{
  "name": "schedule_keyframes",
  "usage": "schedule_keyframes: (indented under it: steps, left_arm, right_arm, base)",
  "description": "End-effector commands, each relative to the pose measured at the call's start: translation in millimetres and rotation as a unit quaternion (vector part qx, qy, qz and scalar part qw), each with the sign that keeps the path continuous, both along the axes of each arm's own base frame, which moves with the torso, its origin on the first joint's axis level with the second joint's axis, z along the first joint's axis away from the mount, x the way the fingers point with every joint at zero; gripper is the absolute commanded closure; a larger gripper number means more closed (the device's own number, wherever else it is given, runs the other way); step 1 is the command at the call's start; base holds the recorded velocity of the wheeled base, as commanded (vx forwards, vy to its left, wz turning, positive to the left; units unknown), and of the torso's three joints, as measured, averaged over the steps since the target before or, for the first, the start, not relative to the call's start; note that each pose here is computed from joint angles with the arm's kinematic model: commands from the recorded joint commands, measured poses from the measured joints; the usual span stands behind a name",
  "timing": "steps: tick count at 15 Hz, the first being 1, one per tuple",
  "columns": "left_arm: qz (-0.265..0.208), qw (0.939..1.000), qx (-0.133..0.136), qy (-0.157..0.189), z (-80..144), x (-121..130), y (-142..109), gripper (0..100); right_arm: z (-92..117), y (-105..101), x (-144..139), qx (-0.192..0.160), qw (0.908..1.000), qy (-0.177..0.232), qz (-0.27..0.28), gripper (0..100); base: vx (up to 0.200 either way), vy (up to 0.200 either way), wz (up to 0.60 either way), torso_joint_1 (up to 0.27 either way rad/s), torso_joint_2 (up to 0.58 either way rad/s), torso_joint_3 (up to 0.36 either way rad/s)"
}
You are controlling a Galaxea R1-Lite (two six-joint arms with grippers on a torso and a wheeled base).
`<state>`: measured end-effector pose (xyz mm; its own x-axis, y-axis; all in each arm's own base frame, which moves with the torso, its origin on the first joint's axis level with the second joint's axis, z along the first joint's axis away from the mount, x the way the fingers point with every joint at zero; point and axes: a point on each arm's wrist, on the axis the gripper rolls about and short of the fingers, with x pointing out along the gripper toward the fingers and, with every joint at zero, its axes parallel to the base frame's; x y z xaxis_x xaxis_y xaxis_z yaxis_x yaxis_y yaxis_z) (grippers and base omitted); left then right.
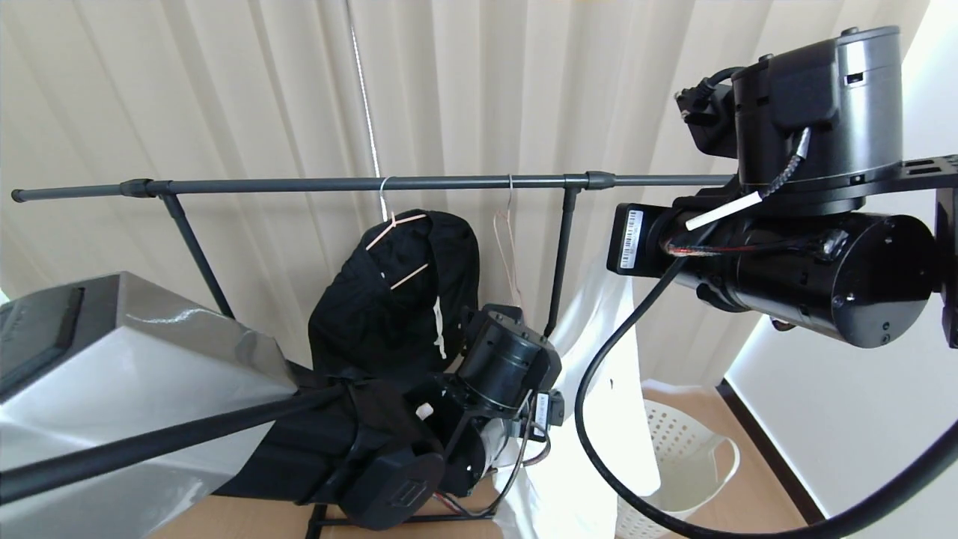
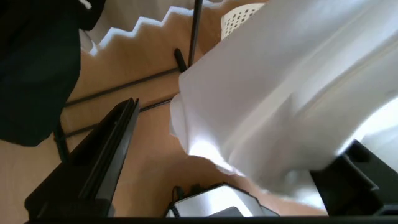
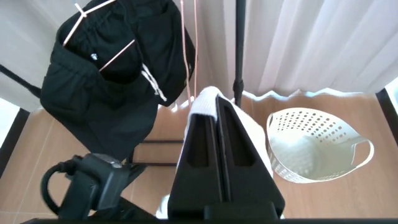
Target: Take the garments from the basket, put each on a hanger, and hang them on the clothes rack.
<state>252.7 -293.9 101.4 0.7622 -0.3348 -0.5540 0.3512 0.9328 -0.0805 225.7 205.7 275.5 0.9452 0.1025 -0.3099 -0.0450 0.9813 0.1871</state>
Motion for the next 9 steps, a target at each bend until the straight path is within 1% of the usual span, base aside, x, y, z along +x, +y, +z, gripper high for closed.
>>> schedule_keyframes:
  steps: [1,4,6,7,8,9]
  left_arm:
    - [0.010,0.9997,0.017,0.011,-2,-11,21,0]
    - [0.010,0.9997,0.017,0.010,5,-22,32,0]
    - [0.014,0.9996,0.022,0.009,6,-26,35,0]
    - [0.015,0.9996,0.022,0.009,6,-26,36,100]
    - [0.014,0.9997,0.020,0.006,9,-27,37,100]
    - [0.011,0.9999,0.010,-0.002,17,-30,37,100]
  right_arm:
    - [7,-13,1,0.008,0.9998,-0.009,-0.016,100]
    - [8,-25,10,0.010,0.9990,-0.012,-0.042,100]
    - [8,-32,11,0.010,0.9985,-0.011,-0.052,100]
    - [7,-34,12,0.008,0.9984,-0.009,-0.056,100]
    - [5,-36,15,0.005,0.9981,-0.006,-0.062,100]
    - [-1,-42,20,-0.002,0.9972,0.001,-0.074,100]
  base:
    - [0.000,0.000,0.00,0.000,0.00,0.000]
    - [0.000,0.000,0.00,0.000,0.00,0.000]
    - [0.000,0.000,0.00,0.000,0.00,0.000]
    - [0.000,0.000,0.00,0.000,0.00,0.000]
    - [0.000,0.000,0.00,0.000,0.00,0.000]
    - [0.000,0.000,0.00,0.000,0.00,0.000]
